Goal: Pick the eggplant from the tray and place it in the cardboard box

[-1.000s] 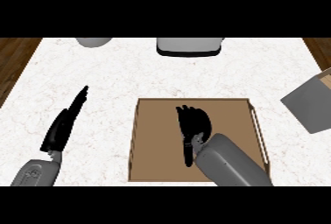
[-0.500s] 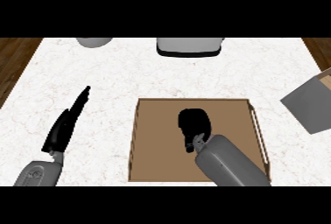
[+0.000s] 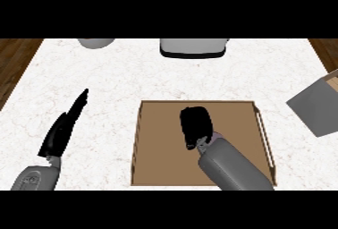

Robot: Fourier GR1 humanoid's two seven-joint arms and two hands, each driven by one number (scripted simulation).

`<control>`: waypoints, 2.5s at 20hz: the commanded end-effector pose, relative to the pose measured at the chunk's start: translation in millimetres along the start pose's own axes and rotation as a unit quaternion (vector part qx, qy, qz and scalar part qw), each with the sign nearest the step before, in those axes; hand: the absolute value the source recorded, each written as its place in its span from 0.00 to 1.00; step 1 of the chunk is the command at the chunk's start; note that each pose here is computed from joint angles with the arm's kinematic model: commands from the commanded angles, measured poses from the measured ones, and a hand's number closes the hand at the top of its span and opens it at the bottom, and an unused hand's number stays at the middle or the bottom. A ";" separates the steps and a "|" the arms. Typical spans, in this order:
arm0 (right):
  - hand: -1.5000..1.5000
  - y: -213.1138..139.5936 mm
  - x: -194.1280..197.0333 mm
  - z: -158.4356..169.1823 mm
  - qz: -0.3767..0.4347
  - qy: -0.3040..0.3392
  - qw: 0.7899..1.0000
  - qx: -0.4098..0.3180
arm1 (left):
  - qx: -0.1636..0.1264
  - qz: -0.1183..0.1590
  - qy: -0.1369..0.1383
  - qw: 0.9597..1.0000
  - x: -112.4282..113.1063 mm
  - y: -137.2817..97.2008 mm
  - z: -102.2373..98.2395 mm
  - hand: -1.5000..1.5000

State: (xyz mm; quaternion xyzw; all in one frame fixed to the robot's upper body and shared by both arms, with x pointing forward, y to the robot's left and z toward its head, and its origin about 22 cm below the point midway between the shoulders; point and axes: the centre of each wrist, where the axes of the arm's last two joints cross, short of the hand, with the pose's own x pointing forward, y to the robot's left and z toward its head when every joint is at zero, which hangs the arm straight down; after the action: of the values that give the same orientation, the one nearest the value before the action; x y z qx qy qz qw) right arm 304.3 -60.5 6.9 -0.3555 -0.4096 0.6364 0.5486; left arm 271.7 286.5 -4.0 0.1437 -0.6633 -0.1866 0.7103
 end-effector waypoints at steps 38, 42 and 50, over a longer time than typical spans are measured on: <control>1.00 -248.3 -274.1 -11.1 -0.103 0.663 0.670 -0.317 | 0.000 0.004 -0.001 1.000 13.6 -8.1 -14.4 0.50; 1.00 -222.9 -305.3 -3.9 -0.107 0.681 0.667 -0.283 | -0.001 -0.004 -0.004 1.000 -6.1 -4.0 -3.2 0.50; 1.00 -168.7 -369.8 17.7 -0.229 0.691 0.658 -0.193 | 0.006 0.000 -0.002 1.000 -2.8 0.6 0.0 0.50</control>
State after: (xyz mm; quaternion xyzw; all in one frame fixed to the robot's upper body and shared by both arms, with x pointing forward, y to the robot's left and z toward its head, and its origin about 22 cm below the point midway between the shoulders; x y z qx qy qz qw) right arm 423.7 -394.2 184.1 -0.7421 -0.1133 0.0357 0.6597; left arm 277.3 285.2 -2.1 0.1461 -0.6645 -0.1875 0.7085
